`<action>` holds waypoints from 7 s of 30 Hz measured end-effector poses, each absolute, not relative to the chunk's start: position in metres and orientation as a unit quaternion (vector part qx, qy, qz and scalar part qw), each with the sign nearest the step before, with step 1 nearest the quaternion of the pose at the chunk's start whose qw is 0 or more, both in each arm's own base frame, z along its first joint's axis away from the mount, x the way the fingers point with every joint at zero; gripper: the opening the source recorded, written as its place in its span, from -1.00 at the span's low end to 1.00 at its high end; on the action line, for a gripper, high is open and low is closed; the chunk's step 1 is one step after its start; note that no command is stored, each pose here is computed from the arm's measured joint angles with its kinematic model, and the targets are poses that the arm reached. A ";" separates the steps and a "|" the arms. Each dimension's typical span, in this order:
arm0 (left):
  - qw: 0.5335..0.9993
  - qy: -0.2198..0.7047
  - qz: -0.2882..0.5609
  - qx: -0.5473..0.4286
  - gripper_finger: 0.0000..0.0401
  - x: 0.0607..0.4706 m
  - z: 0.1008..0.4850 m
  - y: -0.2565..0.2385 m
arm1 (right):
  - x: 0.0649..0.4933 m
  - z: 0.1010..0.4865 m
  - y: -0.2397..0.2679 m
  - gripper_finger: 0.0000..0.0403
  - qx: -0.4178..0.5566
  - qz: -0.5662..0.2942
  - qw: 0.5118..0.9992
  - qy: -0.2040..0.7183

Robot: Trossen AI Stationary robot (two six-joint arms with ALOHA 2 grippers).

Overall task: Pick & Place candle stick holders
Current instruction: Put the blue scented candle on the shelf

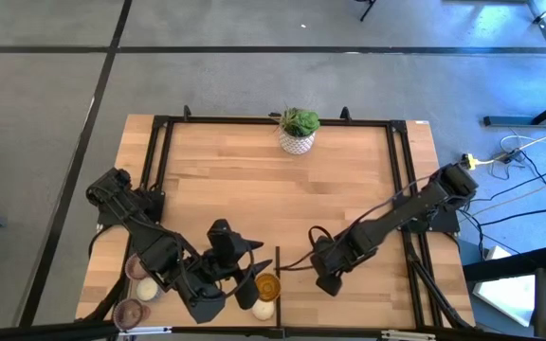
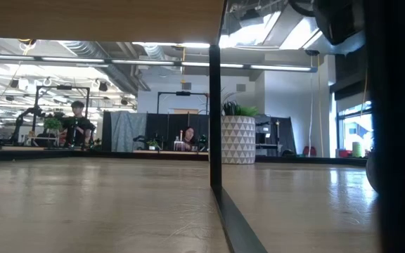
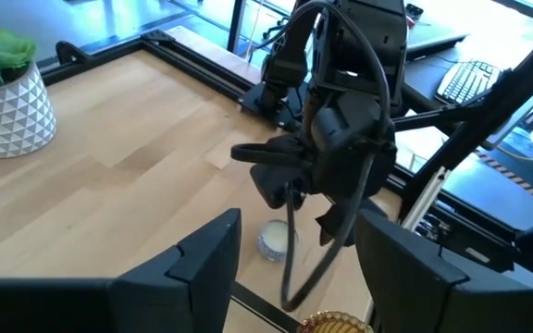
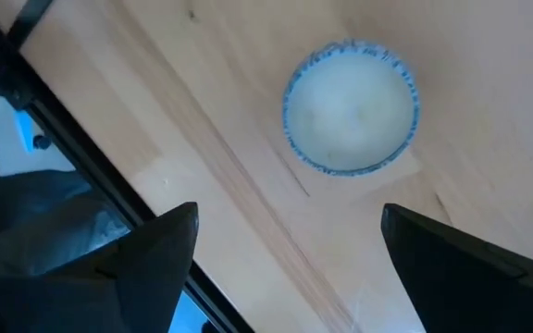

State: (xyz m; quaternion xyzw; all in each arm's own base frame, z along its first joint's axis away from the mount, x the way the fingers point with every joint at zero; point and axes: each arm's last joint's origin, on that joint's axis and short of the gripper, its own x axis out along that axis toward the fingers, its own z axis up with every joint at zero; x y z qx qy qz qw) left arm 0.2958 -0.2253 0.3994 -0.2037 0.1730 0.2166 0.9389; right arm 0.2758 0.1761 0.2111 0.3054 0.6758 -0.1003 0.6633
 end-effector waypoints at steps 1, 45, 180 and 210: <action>0.939 0.173 0.217 -0.204 0.03 0.296 0.399 -0.225 | 0.276 0.211 0.175 0.71 0.308 -0.102 0.663 0.675; 0.941 0.173 0.207 -0.206 0.03 0.288 0.399 -0.235 | 0.286 0.237 0.054 0.71 0.049 0.212 0.702 0.678; 0.935 0.172 0.196 -0.243 0.03 0.279 0.398 -0.245 | 0.284 0.150 0.174 0.71 -0.307 0.353 0.681 0.563; 0.934 0.170 0.195 -0.245 0.03 0.279 0.399 -0.245 | 0.282 0.142 0.173 0.57 -0.253 0.332 0.701 0.578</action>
